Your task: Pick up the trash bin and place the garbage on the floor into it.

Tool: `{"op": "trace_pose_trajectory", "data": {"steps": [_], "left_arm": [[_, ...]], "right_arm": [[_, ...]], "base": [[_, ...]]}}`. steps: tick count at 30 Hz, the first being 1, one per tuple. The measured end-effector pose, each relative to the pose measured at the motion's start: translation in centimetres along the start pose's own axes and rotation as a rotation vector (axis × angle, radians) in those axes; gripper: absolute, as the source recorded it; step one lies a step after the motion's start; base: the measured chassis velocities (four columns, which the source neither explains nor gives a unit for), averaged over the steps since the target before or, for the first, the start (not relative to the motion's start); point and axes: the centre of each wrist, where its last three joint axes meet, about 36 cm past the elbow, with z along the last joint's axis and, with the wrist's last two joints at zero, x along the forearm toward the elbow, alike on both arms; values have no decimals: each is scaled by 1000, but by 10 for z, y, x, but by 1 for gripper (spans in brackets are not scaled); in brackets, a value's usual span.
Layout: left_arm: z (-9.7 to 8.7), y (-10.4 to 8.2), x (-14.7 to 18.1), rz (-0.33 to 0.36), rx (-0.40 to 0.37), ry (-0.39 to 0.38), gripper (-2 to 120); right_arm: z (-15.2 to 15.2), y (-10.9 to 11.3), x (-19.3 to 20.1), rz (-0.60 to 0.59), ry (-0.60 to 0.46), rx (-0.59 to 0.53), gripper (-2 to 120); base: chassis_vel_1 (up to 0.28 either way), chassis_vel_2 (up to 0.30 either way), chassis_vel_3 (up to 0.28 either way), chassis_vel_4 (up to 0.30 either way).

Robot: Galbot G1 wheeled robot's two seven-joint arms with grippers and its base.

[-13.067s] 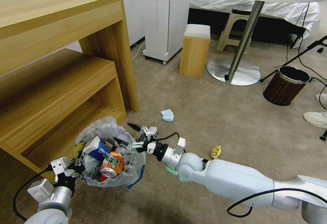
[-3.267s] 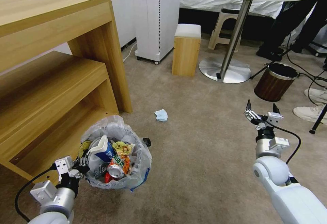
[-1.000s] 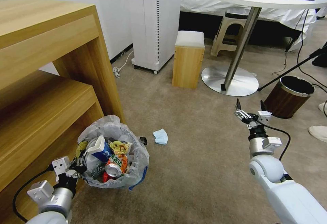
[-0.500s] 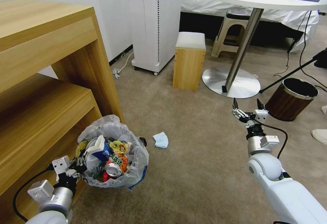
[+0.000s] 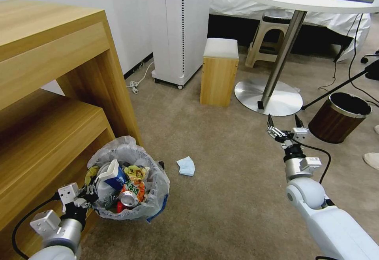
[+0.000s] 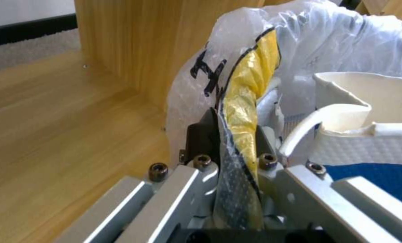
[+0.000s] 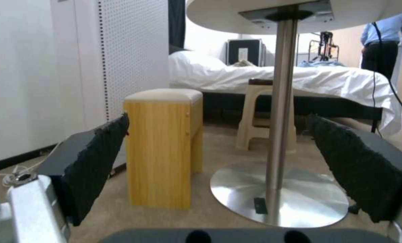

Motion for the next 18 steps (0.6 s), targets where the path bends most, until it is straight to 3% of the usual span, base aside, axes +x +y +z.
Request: {"op": "trace_pose_trajectory", "data": {"steps": [9,18], "left_arm": [[4,1,-3,-5,6,7,3],[11,1,-6,-15,14,16,3]], "right_arm": [[9,2,-11,-25,41,3,100],[41,20,-15,-234,162,-74,100]], "base": [[0,0,0,0],[0,0,0,0]]}}
